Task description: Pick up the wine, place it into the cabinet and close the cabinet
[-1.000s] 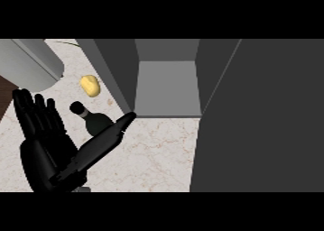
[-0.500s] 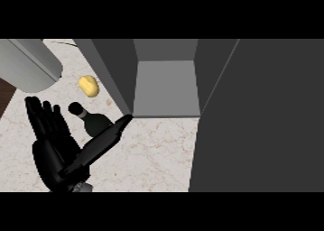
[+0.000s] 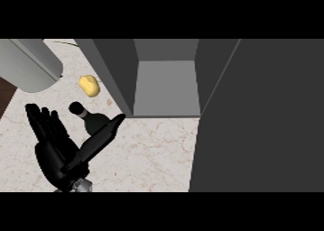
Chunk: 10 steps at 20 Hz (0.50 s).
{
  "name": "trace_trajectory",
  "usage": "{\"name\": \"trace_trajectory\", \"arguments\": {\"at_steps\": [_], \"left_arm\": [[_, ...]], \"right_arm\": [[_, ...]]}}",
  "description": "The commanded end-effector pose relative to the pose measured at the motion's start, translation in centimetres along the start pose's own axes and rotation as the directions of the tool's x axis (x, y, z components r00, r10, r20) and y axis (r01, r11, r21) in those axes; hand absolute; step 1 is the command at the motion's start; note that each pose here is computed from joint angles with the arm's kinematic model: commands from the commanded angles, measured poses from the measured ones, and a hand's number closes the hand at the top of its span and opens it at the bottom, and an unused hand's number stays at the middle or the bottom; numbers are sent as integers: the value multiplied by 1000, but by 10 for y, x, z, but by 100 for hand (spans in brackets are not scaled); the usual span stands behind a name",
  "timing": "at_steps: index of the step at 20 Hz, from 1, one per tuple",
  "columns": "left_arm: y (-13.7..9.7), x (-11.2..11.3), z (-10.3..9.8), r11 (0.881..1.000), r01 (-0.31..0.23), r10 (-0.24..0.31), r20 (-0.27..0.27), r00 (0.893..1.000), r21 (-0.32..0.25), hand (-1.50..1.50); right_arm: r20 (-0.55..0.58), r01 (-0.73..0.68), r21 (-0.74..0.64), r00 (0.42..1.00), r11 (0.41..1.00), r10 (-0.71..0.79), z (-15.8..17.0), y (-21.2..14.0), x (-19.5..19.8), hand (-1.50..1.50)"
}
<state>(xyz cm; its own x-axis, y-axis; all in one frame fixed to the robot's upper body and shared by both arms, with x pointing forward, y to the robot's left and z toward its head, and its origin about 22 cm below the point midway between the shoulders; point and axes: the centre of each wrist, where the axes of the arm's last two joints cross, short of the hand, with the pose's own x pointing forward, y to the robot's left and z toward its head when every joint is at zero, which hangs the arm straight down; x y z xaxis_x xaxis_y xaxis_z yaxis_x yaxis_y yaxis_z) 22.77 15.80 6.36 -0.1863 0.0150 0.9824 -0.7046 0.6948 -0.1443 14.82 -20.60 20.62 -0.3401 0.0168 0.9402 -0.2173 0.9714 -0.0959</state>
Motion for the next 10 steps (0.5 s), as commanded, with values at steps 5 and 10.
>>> {"name": "trace_trajectory", "arguments": {"at_steps": [5, 10], "left_arm": [[19, -36, -17, 1000, -30, 29, -44, 999, -8, -150], [19, -68, -8, 998, -22, 20, -39, 999, -67, -150]], "right_arm": [[46, 30, 30, 998, 999, -32, 33, -3, 26, -150], [55, 15, 17, 998, 1000, -16, 21, -5, 29, -150]]}}
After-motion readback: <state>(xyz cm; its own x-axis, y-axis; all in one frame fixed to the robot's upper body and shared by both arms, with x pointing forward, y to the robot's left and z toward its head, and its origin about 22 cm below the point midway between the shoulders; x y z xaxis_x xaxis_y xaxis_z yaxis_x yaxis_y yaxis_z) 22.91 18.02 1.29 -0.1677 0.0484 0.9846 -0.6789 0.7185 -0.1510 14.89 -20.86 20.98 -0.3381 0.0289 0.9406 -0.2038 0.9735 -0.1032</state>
